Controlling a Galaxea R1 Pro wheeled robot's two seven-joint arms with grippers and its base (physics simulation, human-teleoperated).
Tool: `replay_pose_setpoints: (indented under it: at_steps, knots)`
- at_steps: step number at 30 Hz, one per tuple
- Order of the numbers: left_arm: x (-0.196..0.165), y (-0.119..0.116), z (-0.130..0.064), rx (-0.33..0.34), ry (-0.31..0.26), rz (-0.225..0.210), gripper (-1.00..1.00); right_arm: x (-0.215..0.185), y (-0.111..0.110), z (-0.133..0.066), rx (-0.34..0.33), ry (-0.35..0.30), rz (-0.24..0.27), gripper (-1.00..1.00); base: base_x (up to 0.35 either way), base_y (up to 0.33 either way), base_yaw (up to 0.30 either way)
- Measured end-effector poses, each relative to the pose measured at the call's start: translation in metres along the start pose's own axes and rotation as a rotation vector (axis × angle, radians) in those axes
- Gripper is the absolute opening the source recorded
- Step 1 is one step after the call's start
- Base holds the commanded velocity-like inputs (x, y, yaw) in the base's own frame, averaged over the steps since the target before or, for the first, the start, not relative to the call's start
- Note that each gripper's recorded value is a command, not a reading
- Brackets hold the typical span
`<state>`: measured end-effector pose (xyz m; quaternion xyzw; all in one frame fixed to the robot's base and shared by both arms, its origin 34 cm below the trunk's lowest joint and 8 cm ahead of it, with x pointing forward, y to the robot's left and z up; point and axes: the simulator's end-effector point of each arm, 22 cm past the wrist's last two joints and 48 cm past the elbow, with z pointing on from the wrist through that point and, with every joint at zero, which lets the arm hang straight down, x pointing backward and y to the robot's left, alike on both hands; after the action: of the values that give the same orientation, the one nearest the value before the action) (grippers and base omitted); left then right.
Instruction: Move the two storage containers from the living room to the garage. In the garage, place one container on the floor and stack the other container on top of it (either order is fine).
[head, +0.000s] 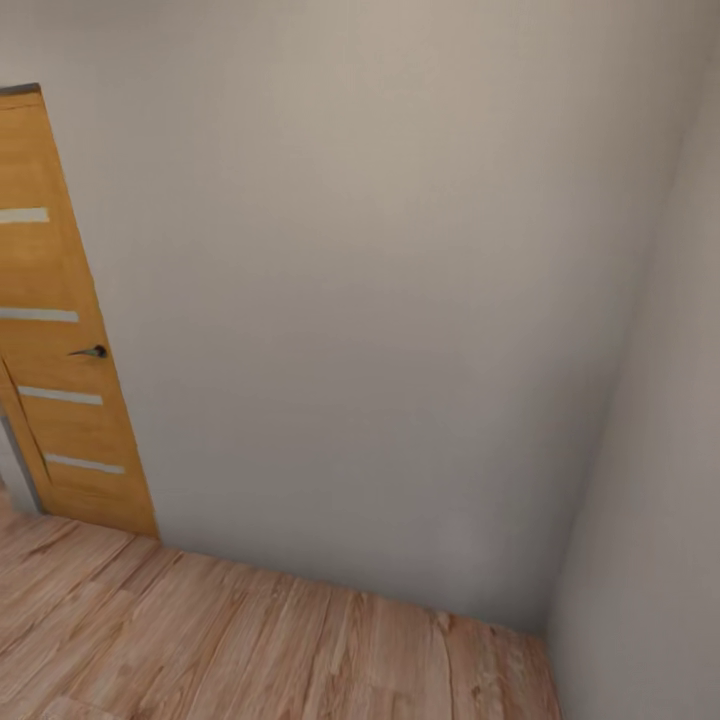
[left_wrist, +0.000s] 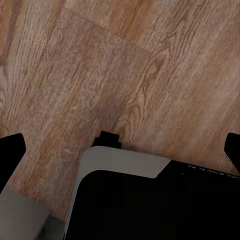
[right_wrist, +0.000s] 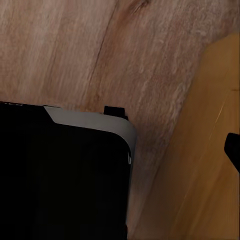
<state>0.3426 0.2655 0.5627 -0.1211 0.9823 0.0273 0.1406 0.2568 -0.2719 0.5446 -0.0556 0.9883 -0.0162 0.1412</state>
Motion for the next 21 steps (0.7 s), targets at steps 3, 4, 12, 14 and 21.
replay_pose_setpoints:
  at_steps: [3,4,12,14,21]
  knots:
    - [-0.0001,0.0,0.0,0.0,0.0,0.0,1.0,0.0003,-0.0001,0.0,0.0,0.001,0.0,1.0,0.255,0.0,0.272]
    - [-0.0001,0.0,0.0,0.0,0.0,0.001,1.0,0.0001,-0.0001,0.0,0.0,0.0,0.0,1.0,0.245,0.0,0.272]
    - [0.0001,0.0,0.0001,0.0,0.0,0.0,1.0,0.0002,-0.0002,0.0,0.001,0.001,0.001,1.0,0.228,0.0,0.272]
    - [0.0001,0.0,0.0001,0.0,0.0,0.0,1.0,0.0002,-0.0003,0.0,0.001,0.001,0.001,1.0,0.121,0.0,0.272]
    - [0.0001,0.0,0.0003,0.0,0.001,0.001,1.0,0.0001,-0.0003,0.0002,0.001,0.001,0.001,1.0,0.029,0.0,0.272]
